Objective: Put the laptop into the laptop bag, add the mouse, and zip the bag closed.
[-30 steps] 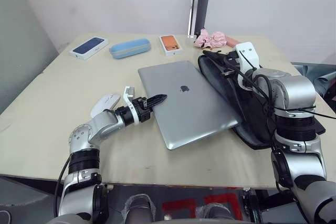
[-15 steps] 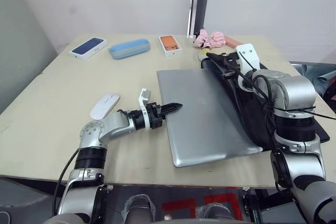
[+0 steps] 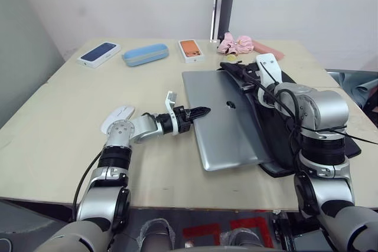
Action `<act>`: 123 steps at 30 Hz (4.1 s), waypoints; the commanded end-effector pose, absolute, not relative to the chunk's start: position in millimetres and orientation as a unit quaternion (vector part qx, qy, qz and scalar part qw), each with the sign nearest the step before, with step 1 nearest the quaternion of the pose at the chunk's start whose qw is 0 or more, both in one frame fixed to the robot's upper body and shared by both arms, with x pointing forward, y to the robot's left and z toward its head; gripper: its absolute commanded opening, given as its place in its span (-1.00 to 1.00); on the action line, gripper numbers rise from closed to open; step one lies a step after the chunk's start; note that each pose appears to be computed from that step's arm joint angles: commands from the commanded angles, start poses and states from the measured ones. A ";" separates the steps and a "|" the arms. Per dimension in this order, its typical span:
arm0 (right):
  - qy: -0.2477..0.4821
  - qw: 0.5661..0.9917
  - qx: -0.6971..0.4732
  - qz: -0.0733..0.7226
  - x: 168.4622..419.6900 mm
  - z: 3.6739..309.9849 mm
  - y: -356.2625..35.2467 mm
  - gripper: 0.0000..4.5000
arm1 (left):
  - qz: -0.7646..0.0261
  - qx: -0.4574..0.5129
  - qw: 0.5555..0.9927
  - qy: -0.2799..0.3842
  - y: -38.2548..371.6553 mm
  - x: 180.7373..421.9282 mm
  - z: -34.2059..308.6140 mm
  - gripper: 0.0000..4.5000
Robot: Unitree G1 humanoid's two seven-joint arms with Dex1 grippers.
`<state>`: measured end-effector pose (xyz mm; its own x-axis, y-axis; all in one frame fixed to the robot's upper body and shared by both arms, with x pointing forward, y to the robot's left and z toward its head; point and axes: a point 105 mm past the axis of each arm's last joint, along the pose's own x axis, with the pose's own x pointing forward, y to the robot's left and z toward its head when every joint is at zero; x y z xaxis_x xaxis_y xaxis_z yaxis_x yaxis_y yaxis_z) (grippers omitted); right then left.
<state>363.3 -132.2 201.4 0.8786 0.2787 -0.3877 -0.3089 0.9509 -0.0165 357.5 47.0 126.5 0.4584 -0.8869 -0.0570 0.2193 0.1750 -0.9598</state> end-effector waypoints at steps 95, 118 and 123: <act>0.209 0.962 0.045 0.169 354.7 200.1 -116.2 -1.00 | -0.458 -0.179 0.829 0.265 2.9 345.8 156.5 0.49; 0.202 0.964 0.037 0.168 356.3 199.8 -119.2 -1.00 | -0.418 -0.364 0.807 0.204 38.2 366.8 177.3 0.98; 0.202 0.964 0.038 0.169 356.4 200.5 -118.7 -1.00 | -0.425 -0.343 0.806 0.229 28.1 360.2 172.8 0.98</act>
<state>356.2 -113.9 190.5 0.8388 0.3558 -0.4121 -0.3206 0.9346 0.1542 364.7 34.5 162.4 0.5568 -0.8254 -0.0933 0.4832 0.4132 -0.7719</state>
